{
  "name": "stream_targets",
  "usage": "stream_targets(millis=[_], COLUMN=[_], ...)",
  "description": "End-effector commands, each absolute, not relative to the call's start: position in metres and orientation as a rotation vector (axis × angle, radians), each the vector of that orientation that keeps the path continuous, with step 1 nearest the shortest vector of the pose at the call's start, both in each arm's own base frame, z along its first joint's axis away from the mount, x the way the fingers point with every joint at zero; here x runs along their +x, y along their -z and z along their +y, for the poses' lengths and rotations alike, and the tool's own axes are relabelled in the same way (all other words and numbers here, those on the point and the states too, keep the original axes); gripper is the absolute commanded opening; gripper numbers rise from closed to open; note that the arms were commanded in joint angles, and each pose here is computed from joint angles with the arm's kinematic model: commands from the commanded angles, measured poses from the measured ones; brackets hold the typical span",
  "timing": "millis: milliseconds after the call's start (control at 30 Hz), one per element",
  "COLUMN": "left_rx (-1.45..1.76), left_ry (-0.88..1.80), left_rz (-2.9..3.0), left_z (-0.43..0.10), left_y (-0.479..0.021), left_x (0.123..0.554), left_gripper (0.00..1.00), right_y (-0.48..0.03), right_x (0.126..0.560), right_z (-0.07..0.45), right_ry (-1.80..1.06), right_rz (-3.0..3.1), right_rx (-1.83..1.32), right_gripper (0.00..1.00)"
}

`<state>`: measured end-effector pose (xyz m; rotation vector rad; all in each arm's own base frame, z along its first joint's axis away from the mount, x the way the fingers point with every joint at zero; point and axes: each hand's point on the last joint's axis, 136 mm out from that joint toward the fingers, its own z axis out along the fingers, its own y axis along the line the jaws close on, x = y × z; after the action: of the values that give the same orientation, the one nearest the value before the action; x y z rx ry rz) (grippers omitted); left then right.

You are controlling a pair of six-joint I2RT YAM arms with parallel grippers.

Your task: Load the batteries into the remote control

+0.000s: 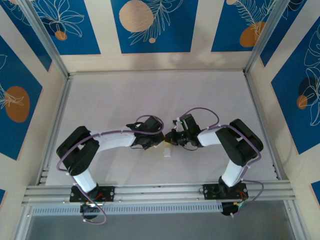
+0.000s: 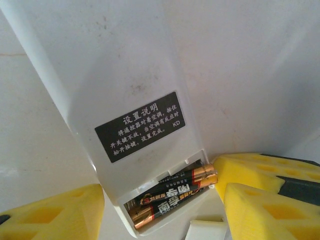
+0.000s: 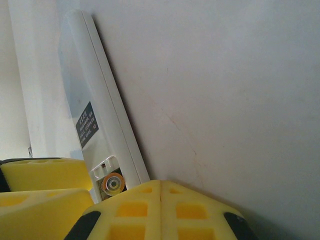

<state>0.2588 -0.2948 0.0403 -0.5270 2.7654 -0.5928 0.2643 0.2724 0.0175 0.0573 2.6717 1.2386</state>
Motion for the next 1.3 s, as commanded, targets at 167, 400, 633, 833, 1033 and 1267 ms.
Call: stream_targets(millis=[167, 400, 633, 833, 1033, 1267], left_rx=[-0.615, -0.622, -0.622, -0.617, -0.616, -0.610], left_ry=[0.584, 0.580, 0.559, 0.563, 0.568, 0.580], left_rz=[2.737, 2.745, 2.760, 2.763, 2.758, 2.757], left_z=[-0.292, -0.293, -0.293, -0.293, -0.292, -0.293], left_y=[-0.041, -0.038, -0.035, -0.034, -0.036, -0.036], left_x=[0.271, 0.271, 0.271, 0.270, 0.270, 0.269], left_gripper=[0.65, 0.66, 0.66, 0.65, 0.58, 0.59], right_y=[-0.002, -0.002, -0.003, -0.002, -0.001, 0.000], right_x=[0.251, 0.250, 0.250, 0.251, 0.251, 0.250], right_z=[0.271, 0.271, 0.271, 0.271, 0.271, 0.271], right_ry=[-1.242, -1.245, -1.246, -1.245, -1.241, -1.239], right_rz=[2.735, 2.733, 2.732, 2.733, 2.735, 2.741], right_rx=[0.069, 0.068, 0.063, 0.066, 0.066, 0.069], right_gripper=[0.00, 0.00, 0.00, 0.00, 0.00, 0.00])
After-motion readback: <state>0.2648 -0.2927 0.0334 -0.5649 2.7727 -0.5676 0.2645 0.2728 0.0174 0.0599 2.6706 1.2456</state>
